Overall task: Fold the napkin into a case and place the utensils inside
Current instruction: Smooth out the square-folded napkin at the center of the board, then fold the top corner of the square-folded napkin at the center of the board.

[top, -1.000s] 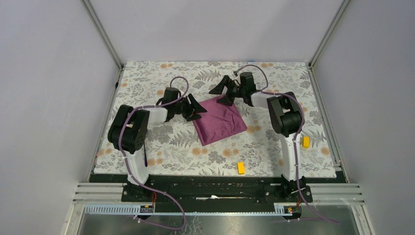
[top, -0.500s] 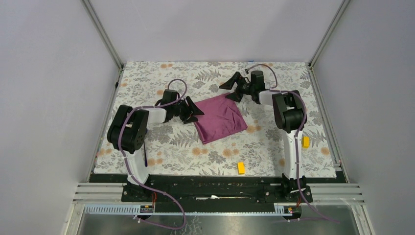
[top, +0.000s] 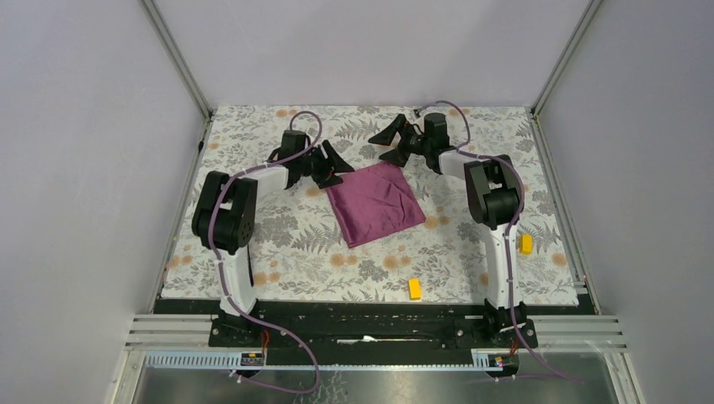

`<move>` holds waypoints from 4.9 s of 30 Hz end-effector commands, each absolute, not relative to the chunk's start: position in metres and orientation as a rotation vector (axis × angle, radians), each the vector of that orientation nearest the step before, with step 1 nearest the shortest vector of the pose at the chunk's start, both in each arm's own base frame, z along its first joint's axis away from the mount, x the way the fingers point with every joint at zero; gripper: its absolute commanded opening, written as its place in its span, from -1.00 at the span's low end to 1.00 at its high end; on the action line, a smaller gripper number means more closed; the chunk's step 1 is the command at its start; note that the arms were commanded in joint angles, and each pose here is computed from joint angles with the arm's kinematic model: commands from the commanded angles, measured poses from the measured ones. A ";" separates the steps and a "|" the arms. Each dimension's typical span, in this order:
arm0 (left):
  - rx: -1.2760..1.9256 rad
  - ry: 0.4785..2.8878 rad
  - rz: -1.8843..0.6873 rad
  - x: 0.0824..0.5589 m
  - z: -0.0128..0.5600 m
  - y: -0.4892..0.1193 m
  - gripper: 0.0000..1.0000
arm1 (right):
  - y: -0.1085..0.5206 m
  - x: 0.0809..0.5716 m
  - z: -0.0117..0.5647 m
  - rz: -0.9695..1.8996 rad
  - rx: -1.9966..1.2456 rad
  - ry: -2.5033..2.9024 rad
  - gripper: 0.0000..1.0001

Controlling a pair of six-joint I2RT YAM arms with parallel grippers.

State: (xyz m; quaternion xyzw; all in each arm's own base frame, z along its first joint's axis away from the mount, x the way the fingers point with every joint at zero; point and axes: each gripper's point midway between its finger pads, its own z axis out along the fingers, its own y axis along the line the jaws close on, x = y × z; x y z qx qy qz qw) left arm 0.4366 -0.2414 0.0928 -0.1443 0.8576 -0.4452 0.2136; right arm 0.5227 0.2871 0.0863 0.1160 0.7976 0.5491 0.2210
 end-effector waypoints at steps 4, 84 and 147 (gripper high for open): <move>-0.546 2.480 -1.032 0.451 0.028 -0.197 0.30 | 0.289 0.535 0.059 1.496 0.350 2.198 0.99; -0.140 2.640 -1.331 0.245 0.045 -0.265 0.33 | 0.163 0.337 0.026 0.950 0.326 2.813 -0.33; -0.149 2.663 -1.346 0.241 0.036 -0.266 0.32 | 0.169 0.337 0.040 1.022 0.301 2.794 -0.43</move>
